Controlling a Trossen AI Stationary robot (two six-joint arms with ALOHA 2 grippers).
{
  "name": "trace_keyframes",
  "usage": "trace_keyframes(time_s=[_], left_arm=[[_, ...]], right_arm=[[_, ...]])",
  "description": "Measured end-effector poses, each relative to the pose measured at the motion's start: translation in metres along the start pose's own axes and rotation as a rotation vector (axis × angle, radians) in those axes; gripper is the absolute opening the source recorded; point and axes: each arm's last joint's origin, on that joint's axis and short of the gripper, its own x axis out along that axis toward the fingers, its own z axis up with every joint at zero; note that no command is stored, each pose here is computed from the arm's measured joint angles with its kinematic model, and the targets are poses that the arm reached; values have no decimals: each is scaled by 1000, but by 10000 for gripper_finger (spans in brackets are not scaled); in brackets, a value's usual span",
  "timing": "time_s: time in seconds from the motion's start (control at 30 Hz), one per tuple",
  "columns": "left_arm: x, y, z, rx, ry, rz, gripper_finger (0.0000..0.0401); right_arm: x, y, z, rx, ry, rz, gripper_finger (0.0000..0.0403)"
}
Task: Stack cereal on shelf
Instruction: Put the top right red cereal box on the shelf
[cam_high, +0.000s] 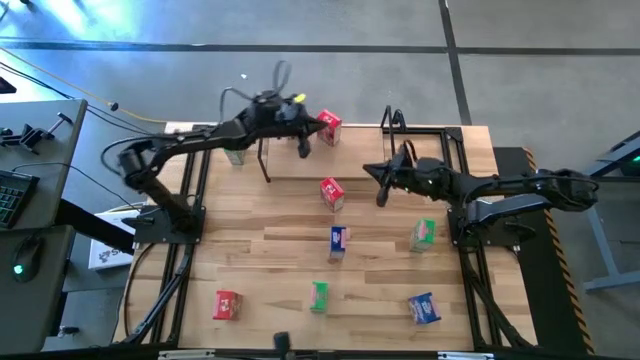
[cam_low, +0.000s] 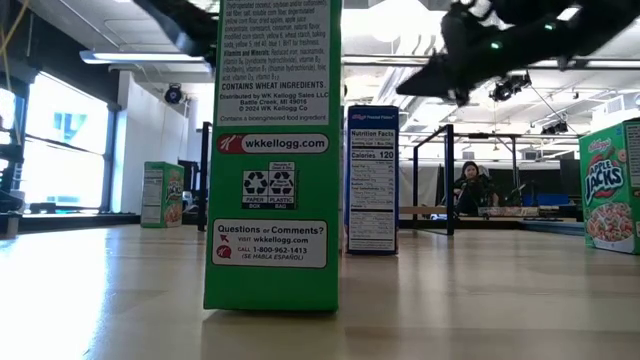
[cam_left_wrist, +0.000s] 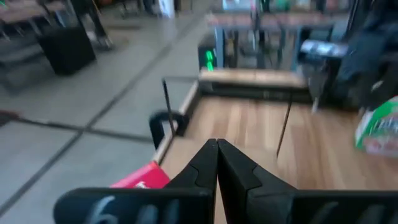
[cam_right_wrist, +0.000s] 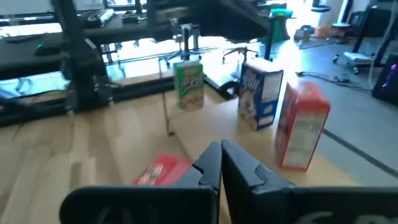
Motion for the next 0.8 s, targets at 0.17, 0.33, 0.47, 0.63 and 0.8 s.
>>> trace_keyframes(time_s=[0.17, 0.33, 0.47, 0.63, 0.8], left_arm=[[-35, -13, -9, -36, -124, -21, 1], [-59, -22, -19, -44, -172, -21, 1], [-71, -27, -29, -69, -197, -20, 1], [-75, -31, -45, -82, -202, -21, 1], [-76, -32, -54, -86, -190, -20, 0]], right_arm=[[32, -16, 21, -12, 81, -50, 0], [71, -34, 34, -30, 202, -109, 0], [103, -49, 37, -27, 303, -98, 0], [135, -66, 35, -29, 433, -149, 0], [156, -82, 28, -6, 497, -204, 0]])
